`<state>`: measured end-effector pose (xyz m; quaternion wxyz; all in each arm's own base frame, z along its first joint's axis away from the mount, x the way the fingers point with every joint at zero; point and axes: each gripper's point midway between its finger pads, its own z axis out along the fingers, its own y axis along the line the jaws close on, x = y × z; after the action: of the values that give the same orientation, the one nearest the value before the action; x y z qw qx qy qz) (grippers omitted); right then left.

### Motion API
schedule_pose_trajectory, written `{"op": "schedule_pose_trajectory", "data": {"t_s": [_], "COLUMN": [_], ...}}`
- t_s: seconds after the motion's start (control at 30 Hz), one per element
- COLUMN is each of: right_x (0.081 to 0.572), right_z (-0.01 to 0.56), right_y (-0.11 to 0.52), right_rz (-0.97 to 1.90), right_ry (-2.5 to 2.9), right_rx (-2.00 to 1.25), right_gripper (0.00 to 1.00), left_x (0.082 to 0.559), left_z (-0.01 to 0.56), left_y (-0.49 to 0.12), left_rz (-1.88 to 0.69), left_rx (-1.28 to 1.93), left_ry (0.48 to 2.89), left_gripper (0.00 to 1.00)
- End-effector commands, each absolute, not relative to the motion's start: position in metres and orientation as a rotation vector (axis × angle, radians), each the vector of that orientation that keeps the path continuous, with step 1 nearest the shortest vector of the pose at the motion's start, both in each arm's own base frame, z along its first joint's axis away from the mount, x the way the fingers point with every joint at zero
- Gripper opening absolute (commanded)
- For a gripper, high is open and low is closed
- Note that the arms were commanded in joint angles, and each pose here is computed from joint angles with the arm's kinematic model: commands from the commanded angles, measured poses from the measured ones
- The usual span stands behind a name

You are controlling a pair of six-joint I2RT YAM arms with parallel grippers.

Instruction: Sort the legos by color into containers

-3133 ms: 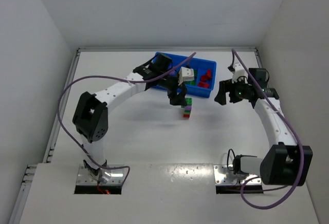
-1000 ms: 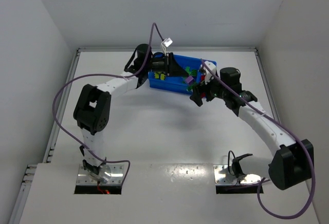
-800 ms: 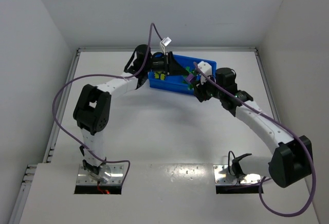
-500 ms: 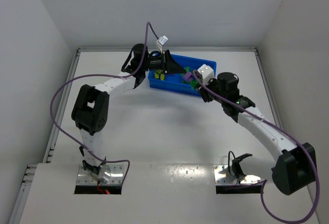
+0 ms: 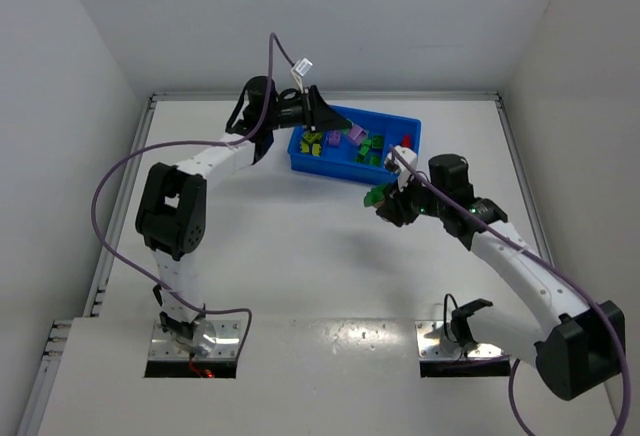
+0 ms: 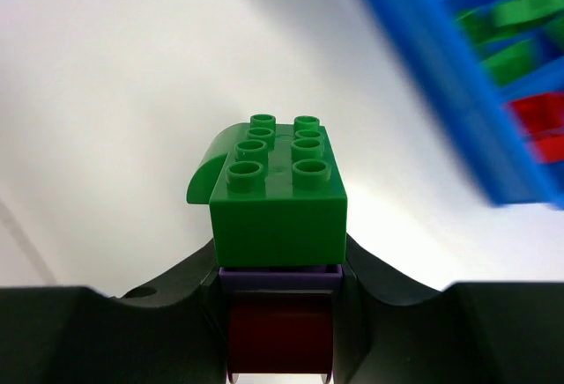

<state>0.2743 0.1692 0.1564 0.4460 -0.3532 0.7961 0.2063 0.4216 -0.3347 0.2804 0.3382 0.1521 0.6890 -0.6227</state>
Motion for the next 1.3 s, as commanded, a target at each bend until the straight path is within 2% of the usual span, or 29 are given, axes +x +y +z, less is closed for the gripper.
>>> {"op": "schedule_pose_trajectory", "data": {"t_s": [0.0, 0.07, 0.17, 0.27, 0.3, 0.37, 0.4, 0.53, 0.9, 1.07, 1.27], "right_x": [0.244, 0.245, 0.256, 0.280, 0.284, 0.294, 0.295, 0.313, 0.367, 0.374, 0.376], "right_z": [0.144, 0.136, 0.120, 0.115, 0.108, 0.111, 0.107, 0.124, 0.218, 0.235, 0.229], "right_y": [0.192, 0.195, 0.188, 0.183, 0.181, 0.183, 0.182, 0.191, 0.226, 0.246, 0.268], "right_rz": [0.780, 0.772, 0.660, 0.527, 0.502, 0.483, 0.472, 0.482, 0.477, 0.492, 0.515], "right_ry": [2.049, 2.073, 2.120, 2.116, 2.132, 2.121, 2.135, 2.068, 1.739, 1.679, 1.672], "right_rx": [-0.891, -0.900, -0.898, -0.923, -0.940, -0.943, -0.941, -0.922, -0.788, -0.817, -0.878], "right_gripper": [0.00, 0.01, 0.09, 0.32, 0.48, 0.58, 0.69, 0.82, 0.87, 0.87, 0.87], "left_x": [0.409, 0.403, 0.393, 0.384, 0.386, 0.384, 0.385, 0.382, 0.378, 0.375, 0.370], "left_z": [0.287, 0.286, 0.285, 0.286, 0.280, 0.278, 0.279, 0.276, 0.272, 0.266, 0.267], "left_y": [-0.331, -0.329, -0.324, -0.321, -0.317, -0.315, -0.310, -0.304, -0.306, -0.310, -0.313], "left_rz": [-1.624, -1.625, -1.613, -1.614, -1.602, -1.591, -1.584, -1.572, -1.615, -1.631, -1.649], "left_rx": [0.431, 0.428, 0.422, 0.418, 0.412, 0.401, 0.391, 0.380, 0.379, 0.386, 0.396], "left_ry": [1.762, 1.768, 1.773, 1.781, 1.790, 1.806, 1.804, 1.822, 1.847, 1.869, 1.874], "left_gripper": [0.00, 0.00, 0.00, 0.00, 0.00, 0.00, 0.00, 0.00, 0.00, 0.00, 0.00]}}
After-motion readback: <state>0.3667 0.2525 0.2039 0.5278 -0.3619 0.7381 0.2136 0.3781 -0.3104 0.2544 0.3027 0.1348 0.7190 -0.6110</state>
